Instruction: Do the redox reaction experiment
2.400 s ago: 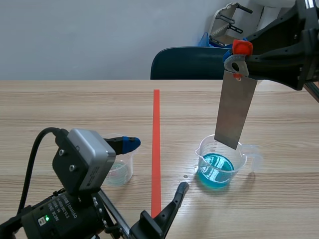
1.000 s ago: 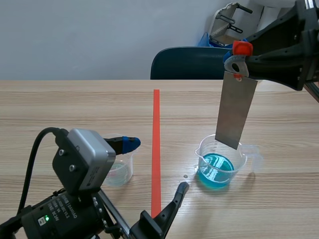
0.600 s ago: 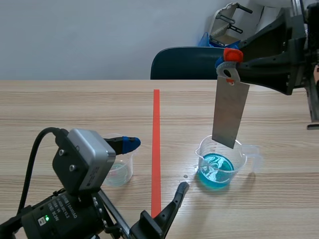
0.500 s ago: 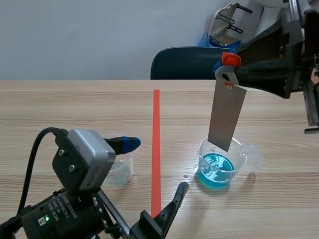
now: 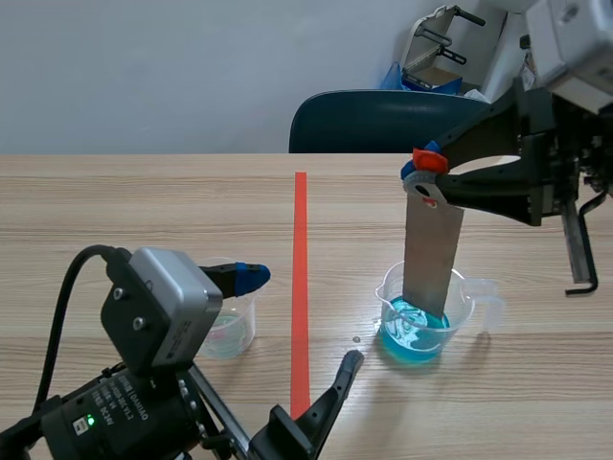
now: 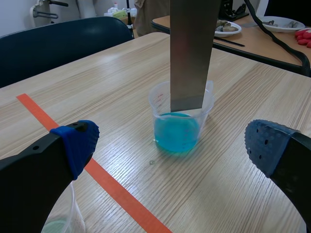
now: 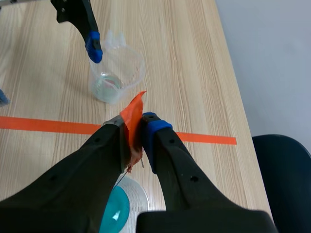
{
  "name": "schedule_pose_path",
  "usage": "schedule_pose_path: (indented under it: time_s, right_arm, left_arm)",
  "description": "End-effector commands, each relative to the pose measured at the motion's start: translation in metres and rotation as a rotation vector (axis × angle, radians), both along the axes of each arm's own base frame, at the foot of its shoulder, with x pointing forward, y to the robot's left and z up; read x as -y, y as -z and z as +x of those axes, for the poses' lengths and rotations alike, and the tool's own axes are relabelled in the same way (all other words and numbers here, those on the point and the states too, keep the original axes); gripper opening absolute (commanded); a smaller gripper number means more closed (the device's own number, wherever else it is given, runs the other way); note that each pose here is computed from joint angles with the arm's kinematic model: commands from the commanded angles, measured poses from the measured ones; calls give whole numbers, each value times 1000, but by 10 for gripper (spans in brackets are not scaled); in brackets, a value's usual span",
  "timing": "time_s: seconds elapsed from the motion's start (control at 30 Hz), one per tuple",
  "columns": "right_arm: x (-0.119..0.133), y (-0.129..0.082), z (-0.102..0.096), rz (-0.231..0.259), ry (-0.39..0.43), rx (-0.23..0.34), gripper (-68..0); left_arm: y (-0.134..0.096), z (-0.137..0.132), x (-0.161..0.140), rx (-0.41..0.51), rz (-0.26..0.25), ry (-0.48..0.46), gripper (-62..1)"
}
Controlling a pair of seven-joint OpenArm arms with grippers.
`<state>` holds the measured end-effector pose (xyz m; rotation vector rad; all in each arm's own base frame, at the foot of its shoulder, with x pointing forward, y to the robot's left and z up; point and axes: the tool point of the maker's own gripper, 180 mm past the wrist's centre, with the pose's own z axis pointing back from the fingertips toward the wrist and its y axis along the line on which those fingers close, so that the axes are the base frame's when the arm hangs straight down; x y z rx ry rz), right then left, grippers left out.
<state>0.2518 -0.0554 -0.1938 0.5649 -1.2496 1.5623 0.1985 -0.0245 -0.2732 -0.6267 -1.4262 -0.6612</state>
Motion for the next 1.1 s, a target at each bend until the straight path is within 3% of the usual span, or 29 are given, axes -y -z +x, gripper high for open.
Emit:
schedule_pose_path:
  time_s: [0.0,0.37,1.07]
  right_arm:
    - [-2,-12,4,28,-1,22,-667]
    - [5,2,24,-12,66,56,-667]
    - [20,51,49,-1,198,-42,-669]
  left_arm:
    - [-9,1,2,17,-34,-5,14]
    - [-9,1,2,18,-36,-6,14]
    - [-10,1,2,22,-40,-6,14]
